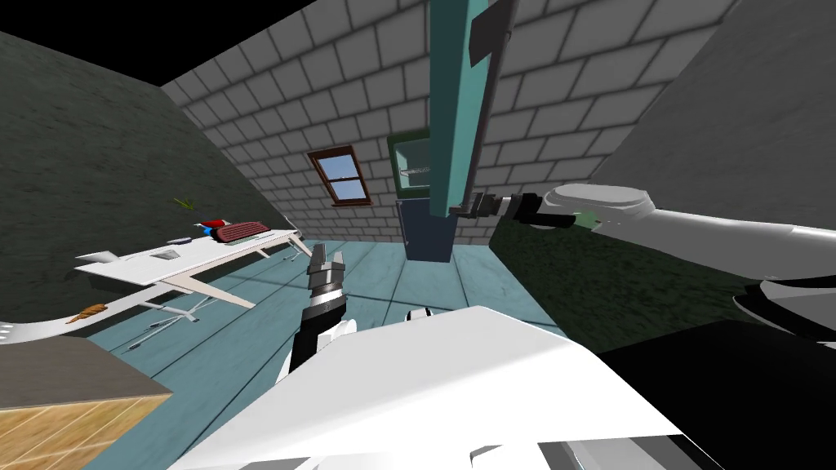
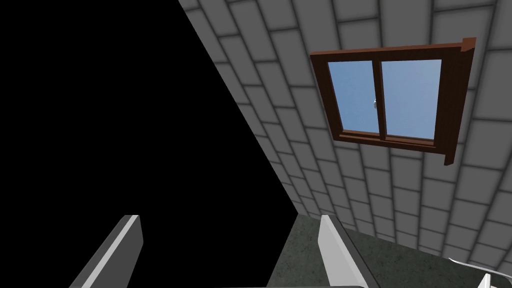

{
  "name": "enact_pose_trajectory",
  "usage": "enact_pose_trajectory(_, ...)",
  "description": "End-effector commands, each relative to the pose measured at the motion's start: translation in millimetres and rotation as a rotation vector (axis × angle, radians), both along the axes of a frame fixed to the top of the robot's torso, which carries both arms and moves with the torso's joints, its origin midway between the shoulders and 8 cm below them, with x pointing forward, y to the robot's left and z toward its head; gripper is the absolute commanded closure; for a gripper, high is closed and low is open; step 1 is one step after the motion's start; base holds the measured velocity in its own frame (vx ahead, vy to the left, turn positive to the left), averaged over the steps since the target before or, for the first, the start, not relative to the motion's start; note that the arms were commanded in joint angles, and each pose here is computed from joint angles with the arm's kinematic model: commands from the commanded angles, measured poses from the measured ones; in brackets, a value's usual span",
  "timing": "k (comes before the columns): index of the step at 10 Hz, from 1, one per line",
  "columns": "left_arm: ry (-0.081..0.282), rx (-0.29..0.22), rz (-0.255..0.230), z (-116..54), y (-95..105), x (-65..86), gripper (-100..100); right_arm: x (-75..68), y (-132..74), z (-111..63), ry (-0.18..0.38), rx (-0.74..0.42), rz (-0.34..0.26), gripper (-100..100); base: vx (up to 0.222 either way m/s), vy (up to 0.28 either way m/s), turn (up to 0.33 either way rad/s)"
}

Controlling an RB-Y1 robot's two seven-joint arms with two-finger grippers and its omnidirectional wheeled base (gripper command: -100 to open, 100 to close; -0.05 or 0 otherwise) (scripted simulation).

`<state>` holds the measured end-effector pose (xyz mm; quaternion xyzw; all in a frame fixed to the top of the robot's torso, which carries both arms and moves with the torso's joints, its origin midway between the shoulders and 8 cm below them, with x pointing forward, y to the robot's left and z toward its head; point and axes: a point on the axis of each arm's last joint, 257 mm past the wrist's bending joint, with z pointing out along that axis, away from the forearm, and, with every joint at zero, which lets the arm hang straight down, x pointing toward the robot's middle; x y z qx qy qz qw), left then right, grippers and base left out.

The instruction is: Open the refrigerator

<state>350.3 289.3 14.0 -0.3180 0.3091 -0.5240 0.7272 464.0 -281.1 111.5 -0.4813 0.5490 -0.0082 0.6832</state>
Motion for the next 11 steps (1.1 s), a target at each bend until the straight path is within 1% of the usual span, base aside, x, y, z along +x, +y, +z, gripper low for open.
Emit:
enact_pose_trajectory(1, 0.000, 0.000, 0.000, 0.0, 0.0, 0.0, 0, -1.6, 10.0, 27.5, -0.013, 0.001, 0.012, -100, 0.021, 0.027, -0.024)
enact_pose_trajectory(2, 0.000, 0.000, 0.000, 0.0, 0.0, 0.0, 0, -2.2, 12.7, 33.0, -0.012, 0.001, 0.016, -100, 0.014, 0.016, -0.013)
enact_pose_trajectory(4, 0.000, 0.000, 0.000, 0.0, 0.0, 0.0, 0, -2.2, 12.7, 33.0, -0.012, 0.001, 0.016, -100, 0.011, 0.005, -0.004)
enact_pose_trajectory(5, 0.000, 0.000, 0.000, 0.0, 0.0, 0.0, 0, -6.3, 18.4, 12.3, 0.029, -0.012, 0.034, -100, 0.008, 0.001, 0.005)
enact_pose_trajectory(6, 0.000, 0.000, 0.000, 0.0, 0.0, 0.0, 0, -6.2, 18.6, 11.3, 0.031, -0.012, 0.033, 0, 0.006, -0.001, 0.001)
enact_pose_trajectory(11, 0.000, 0.000, 0.000, 0.0, 0.0, 0.0, 0, -6.2, 18.6, 11.5, 0.031, -0.013, 0.034, 0, -0.001, 0.000, 0.000)
